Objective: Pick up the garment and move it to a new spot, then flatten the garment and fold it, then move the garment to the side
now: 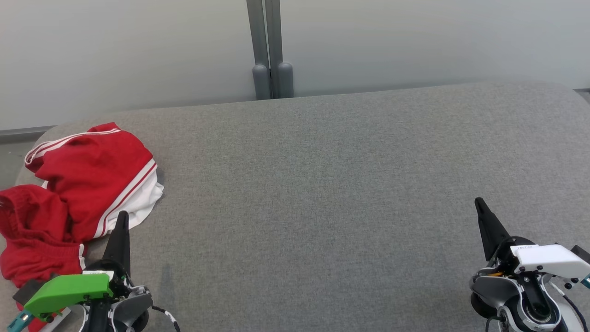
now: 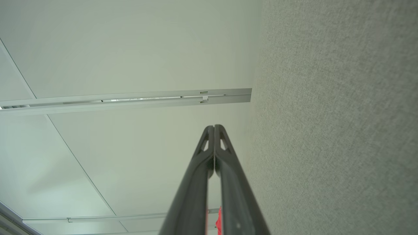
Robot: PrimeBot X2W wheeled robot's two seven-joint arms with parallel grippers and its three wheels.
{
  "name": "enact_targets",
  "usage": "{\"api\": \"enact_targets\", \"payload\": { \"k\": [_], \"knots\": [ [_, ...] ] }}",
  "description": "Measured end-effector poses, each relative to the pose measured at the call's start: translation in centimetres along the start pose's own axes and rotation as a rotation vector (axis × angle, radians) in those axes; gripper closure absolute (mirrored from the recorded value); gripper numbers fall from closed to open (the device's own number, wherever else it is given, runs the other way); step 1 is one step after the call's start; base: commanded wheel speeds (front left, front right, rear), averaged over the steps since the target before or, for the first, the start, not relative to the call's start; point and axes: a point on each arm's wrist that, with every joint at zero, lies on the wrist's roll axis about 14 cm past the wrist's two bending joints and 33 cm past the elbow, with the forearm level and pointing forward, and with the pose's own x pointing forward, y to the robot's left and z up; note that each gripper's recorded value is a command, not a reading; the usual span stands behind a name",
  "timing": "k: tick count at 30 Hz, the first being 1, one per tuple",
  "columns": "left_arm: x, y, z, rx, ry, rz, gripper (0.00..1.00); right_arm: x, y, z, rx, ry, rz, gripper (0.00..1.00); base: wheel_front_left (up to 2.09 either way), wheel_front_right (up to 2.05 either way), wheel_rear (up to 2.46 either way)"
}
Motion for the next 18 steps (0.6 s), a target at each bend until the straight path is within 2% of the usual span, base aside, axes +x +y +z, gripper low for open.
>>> {"api": "enact_targets", "payload": {
  "k": [18],
  "knots": [
    [0.00,0.00,0.00,0.000,0.000,0.000,1.00,0.00,0.00,0.01,0.000,0.000,0.000,1.00,0.00,0.00,0.00]
  ]
}}
